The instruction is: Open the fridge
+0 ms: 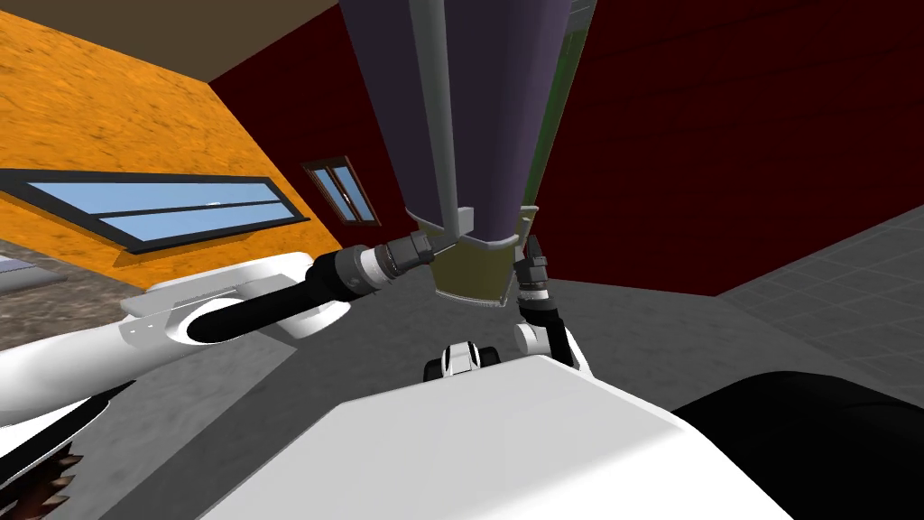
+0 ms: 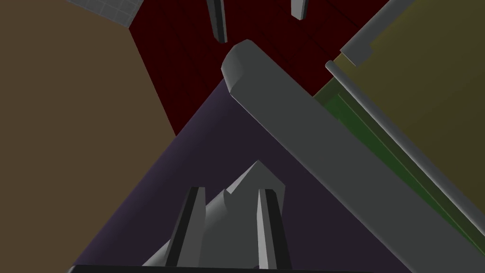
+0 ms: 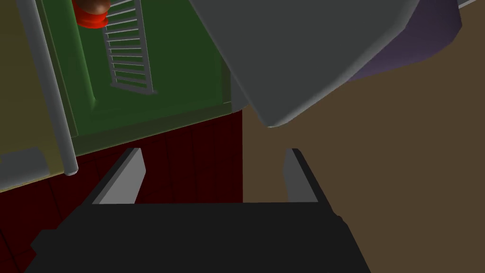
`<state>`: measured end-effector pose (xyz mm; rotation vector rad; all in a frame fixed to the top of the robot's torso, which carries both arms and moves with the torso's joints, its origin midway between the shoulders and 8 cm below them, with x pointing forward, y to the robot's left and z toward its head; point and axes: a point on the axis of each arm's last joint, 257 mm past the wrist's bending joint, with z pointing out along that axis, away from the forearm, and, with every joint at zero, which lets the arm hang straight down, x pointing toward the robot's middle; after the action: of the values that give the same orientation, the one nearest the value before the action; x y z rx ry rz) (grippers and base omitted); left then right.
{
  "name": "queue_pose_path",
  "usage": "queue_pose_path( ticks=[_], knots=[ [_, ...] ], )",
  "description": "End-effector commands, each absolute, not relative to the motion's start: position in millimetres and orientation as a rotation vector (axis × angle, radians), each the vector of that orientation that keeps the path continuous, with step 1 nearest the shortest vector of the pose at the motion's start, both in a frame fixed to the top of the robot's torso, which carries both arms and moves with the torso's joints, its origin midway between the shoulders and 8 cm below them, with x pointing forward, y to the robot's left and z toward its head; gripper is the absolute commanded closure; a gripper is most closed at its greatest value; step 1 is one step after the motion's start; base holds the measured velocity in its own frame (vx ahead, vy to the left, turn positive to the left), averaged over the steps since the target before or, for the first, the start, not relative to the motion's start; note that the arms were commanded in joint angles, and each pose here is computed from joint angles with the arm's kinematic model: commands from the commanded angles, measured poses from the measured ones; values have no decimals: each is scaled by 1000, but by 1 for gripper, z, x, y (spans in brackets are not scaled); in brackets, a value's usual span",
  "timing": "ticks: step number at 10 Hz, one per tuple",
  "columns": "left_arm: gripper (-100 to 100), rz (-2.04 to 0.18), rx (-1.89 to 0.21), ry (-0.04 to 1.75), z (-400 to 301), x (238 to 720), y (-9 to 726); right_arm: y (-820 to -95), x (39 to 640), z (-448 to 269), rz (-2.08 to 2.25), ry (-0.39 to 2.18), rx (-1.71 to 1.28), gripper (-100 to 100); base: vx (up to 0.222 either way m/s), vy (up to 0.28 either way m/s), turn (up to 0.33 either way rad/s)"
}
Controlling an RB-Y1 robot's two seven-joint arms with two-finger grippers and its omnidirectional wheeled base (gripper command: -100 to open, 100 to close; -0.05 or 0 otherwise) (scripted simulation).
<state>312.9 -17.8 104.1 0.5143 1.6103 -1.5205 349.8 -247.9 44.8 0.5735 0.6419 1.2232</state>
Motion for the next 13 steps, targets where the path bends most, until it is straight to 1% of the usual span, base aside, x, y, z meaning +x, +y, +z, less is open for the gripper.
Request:
queue_pose_path(
  ticks=[1,2,7,10,12,13],
  knots=[
    [100,-1544,577,1572,117,292,-25,-248,350,45,1223,642,573,0,4,268,-59],
    [100,-1539,550,1602,106,296,-25,-251,349,45,1219,637,578,0,-13,110,-53],
    [100,-1608,633,1591,109,264,-34,-260,344,45,1210,621,585,0,35,178,-61],
    [100,-1631,663,1584,110,253,-36,-264,341,45,1207,611,587,0,61,234,-15],
    [100,-1676,722,1570,113,230,-40,-264,341,45,1207,611,586,0,42,247,-62],
    [100,-1676,722,1570,113,230,-40,-264,341,45,1207,611,586,0,90,238,-33]
  ],
)
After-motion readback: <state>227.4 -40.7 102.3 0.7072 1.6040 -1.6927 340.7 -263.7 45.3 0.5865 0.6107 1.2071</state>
